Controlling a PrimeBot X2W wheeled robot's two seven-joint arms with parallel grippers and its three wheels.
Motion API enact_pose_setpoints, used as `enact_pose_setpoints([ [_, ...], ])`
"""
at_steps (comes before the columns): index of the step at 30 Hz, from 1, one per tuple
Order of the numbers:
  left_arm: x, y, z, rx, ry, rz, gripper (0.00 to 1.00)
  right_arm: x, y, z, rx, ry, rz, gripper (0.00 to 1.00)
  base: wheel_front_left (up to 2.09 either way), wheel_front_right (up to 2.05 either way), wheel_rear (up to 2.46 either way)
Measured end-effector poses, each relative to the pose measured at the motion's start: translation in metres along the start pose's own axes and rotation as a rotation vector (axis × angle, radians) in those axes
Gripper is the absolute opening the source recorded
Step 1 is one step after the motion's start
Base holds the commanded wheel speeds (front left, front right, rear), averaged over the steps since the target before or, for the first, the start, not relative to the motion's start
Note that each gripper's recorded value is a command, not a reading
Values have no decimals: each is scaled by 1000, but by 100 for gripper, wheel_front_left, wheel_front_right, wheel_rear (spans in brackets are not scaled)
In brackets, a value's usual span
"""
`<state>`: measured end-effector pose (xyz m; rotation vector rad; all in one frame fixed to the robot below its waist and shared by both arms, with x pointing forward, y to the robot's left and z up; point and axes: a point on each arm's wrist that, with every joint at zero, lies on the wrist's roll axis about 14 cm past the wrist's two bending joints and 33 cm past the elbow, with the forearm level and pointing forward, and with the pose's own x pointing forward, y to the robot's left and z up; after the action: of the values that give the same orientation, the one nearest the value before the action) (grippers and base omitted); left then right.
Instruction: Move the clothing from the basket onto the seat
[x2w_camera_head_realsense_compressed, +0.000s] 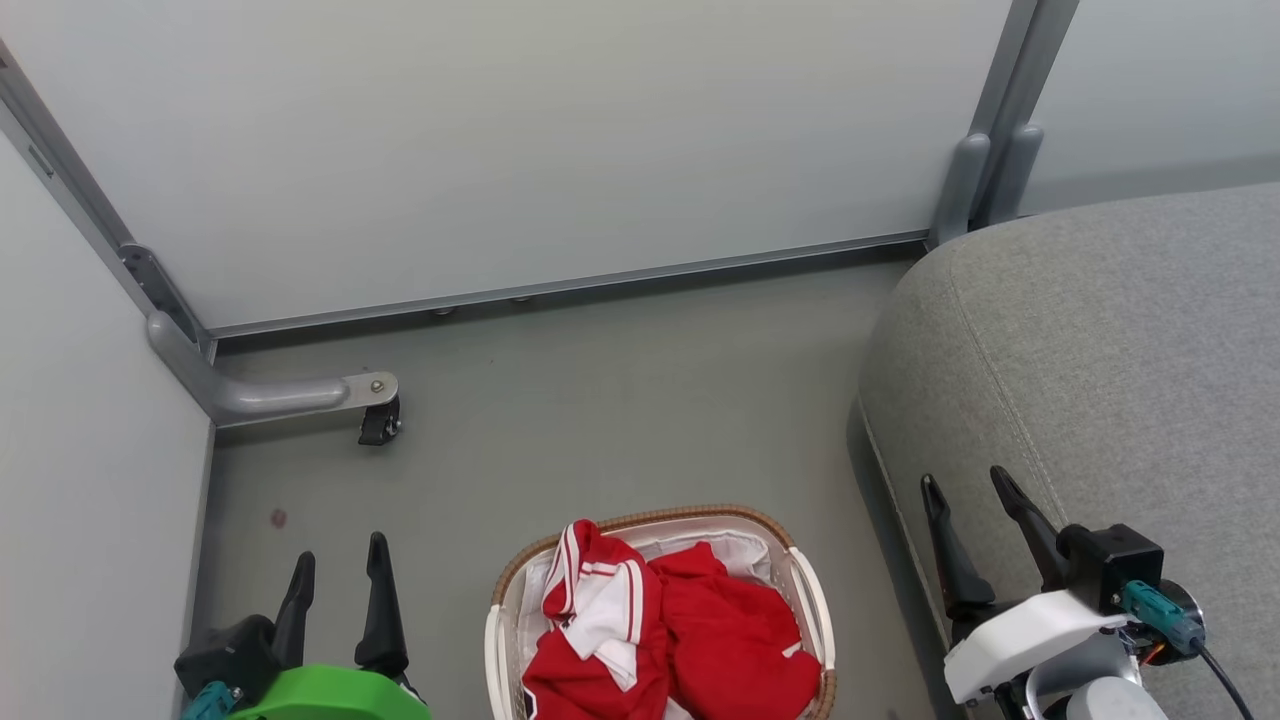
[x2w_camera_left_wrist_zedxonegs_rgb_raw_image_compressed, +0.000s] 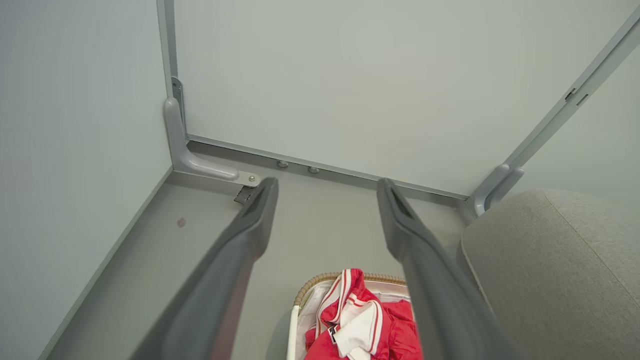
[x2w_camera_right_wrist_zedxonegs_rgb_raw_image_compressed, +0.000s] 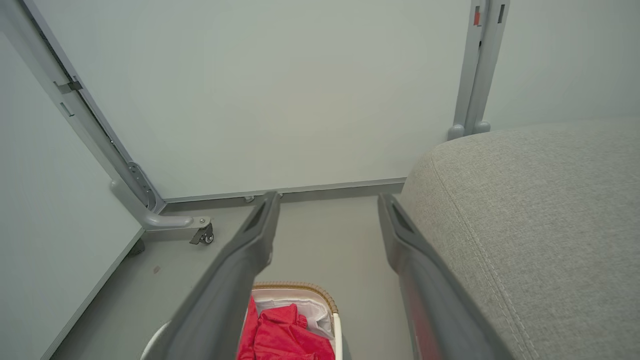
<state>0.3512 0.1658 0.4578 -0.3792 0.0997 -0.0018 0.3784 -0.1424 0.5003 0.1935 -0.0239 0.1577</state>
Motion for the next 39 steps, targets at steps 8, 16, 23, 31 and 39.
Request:
enact_pose_setpoints([
  [8, -1, -2, -4, 56, 7, -13, 100, 0, 5, -1, -67, -1, 23, 100, 0, 0, 0],
  [16, -2, -5, -9, 110, 13, -28, 100, 0, 9, -3, -125, -2, 44, 100, 0, 0, 0],
  [23, -3, -6, -11, 147, 16, -39, 100, 0, 12, -3, -173, -6, 62, 100, 0, 0, 0],
  [31, -5, -6, -15, 180, 21, -46, 100, 1, 15, -4, -212, -9, 79, 100, 0, 0, 0],
  [39, -5, -6, -16, 180, 26, -46, 100, 1, 15, -2, -212, -14, 78, 100, 0, 0, 0],
])
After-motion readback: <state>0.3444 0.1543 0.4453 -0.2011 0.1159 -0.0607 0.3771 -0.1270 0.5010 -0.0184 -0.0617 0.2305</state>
